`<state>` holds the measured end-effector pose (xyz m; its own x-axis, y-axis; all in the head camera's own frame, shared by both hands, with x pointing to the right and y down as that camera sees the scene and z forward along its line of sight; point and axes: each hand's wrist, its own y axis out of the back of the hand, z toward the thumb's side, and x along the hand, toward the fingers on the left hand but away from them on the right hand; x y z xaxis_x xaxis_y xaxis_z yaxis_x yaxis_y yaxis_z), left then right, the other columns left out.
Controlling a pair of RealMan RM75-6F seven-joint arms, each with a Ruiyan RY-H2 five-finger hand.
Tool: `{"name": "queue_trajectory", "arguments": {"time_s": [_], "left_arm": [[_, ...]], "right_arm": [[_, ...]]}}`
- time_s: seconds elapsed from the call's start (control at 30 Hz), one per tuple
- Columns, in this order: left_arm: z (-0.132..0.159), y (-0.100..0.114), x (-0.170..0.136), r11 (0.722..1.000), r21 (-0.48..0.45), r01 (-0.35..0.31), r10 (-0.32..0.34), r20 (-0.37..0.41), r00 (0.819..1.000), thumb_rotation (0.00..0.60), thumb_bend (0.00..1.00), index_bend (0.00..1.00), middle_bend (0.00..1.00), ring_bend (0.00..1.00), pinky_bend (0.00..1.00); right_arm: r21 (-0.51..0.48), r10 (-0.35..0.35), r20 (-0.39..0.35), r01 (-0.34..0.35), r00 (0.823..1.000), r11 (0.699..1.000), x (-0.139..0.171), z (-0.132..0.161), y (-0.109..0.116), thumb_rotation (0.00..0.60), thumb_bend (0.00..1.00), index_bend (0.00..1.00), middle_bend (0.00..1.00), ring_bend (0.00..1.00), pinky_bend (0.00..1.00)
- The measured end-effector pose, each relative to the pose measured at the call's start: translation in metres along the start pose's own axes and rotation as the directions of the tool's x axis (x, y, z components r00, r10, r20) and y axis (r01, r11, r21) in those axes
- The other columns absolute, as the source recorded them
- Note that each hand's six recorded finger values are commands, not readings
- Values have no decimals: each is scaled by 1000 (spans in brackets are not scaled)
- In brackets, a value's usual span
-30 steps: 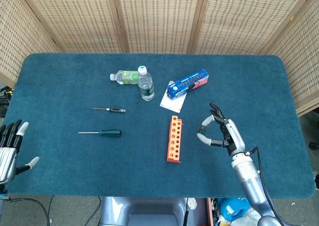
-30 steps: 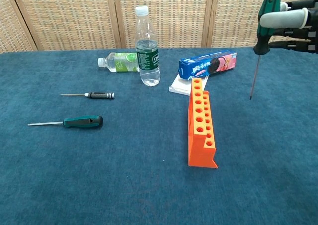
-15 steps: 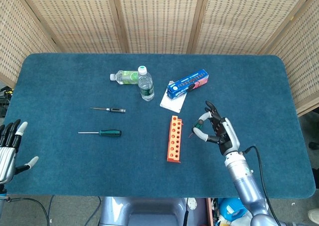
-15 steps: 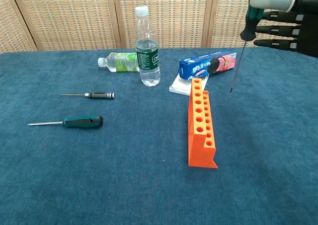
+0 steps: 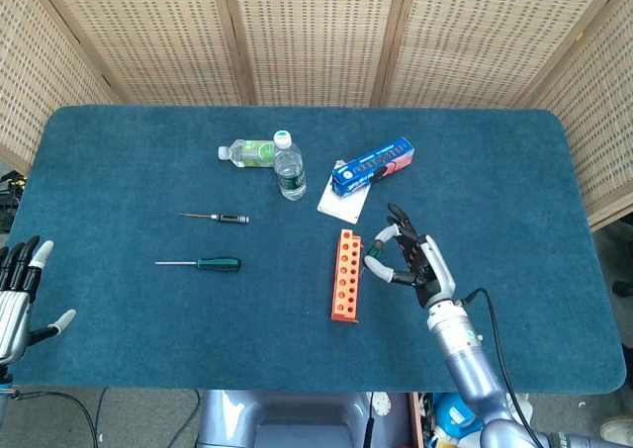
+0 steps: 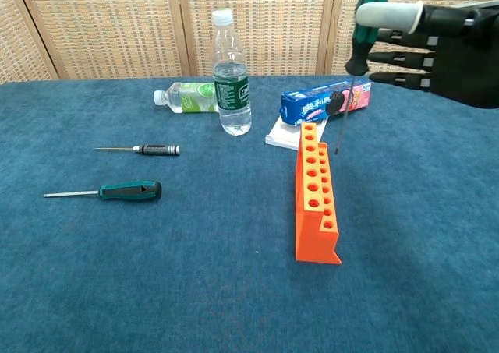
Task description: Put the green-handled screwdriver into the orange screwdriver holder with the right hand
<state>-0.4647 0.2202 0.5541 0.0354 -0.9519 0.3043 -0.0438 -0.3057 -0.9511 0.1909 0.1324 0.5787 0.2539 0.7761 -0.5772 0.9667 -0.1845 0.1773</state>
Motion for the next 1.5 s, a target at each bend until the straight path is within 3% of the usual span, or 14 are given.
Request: {"name": "queue_trajectory", "arguments": {"time_s": [0.5, 0.83, 1.5], "left_arm": [[-2, -4, 2, 1000, -2, 14, -14, -8, 1000, 600, 0, 0, 0, 0, 0], [-3, -9, 4, 999, 6, 32, -32, -11, 999, 600, 0, 0, 0, 0, 0], [-1, -12, 4, 999, 10, 37, -37, -7, 999, 600, 0, 0, 0, 0, 0]], "right_arm": [[25, 20, 5, -20, 1000, 999, -20, -1, -24, 600, 218, 645, 24, 0, 0], [15, 4, 8, -4, 1000, 1000, -34, 0, -21, 600, 218, 646, 26, 0, 0], [-2, 1, 20, -1, 1000, 1000, -33, -5, -13, 600, 219, 646, 27, 0, 0]]}}
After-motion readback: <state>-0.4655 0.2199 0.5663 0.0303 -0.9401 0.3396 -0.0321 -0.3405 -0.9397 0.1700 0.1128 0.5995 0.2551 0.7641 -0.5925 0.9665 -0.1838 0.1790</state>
